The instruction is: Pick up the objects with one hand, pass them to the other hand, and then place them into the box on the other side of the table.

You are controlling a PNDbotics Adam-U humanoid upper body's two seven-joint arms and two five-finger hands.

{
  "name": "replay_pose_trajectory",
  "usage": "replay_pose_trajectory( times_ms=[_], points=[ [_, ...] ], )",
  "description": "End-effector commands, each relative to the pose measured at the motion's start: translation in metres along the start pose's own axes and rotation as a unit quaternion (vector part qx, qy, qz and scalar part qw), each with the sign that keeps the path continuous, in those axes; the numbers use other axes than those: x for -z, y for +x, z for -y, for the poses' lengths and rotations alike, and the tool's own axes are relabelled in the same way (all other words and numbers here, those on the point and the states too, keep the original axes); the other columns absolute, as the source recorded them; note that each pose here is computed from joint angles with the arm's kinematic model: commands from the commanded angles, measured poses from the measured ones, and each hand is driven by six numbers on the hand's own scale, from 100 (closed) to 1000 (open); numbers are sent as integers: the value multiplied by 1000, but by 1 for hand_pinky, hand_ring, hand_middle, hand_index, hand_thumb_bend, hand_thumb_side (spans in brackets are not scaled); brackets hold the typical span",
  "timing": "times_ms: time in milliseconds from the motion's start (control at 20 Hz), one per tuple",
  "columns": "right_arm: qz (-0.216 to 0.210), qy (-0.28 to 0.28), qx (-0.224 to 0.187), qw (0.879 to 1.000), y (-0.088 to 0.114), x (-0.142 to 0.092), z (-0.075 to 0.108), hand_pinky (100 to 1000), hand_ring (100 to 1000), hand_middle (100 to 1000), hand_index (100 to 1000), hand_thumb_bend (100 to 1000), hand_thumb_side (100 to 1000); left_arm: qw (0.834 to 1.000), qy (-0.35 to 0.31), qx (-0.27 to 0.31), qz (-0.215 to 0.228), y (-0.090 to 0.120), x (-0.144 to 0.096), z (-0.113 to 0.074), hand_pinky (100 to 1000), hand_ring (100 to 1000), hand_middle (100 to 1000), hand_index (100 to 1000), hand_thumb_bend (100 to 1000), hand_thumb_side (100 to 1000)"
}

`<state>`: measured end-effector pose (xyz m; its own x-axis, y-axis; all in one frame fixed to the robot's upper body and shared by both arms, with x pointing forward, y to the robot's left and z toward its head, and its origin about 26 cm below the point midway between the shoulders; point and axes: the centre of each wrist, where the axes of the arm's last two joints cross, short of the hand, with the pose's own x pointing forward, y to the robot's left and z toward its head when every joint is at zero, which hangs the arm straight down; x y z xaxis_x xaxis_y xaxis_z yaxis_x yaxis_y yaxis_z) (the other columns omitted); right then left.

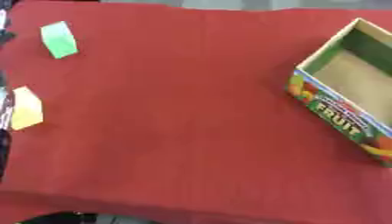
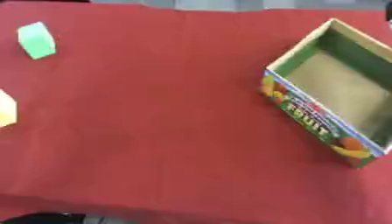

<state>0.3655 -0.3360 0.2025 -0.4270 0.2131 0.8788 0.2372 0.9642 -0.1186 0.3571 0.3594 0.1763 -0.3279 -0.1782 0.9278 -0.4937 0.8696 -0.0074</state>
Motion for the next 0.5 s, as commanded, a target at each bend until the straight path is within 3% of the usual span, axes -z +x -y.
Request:
replay_pose_trajectory(
  times_ms=[50,500],
  points=[
    [26,1,-12,1000,16,5,8,794,809,787,811,405,347,1000,6,8,23,15,8,-9,743,743,712,847,909,590],
    [26,3,-10,1000,17,6,8,795,808,787,811,398,350,1000,9,15,23,15,8,-14,743,734,695,839,913,588]
  ],
)
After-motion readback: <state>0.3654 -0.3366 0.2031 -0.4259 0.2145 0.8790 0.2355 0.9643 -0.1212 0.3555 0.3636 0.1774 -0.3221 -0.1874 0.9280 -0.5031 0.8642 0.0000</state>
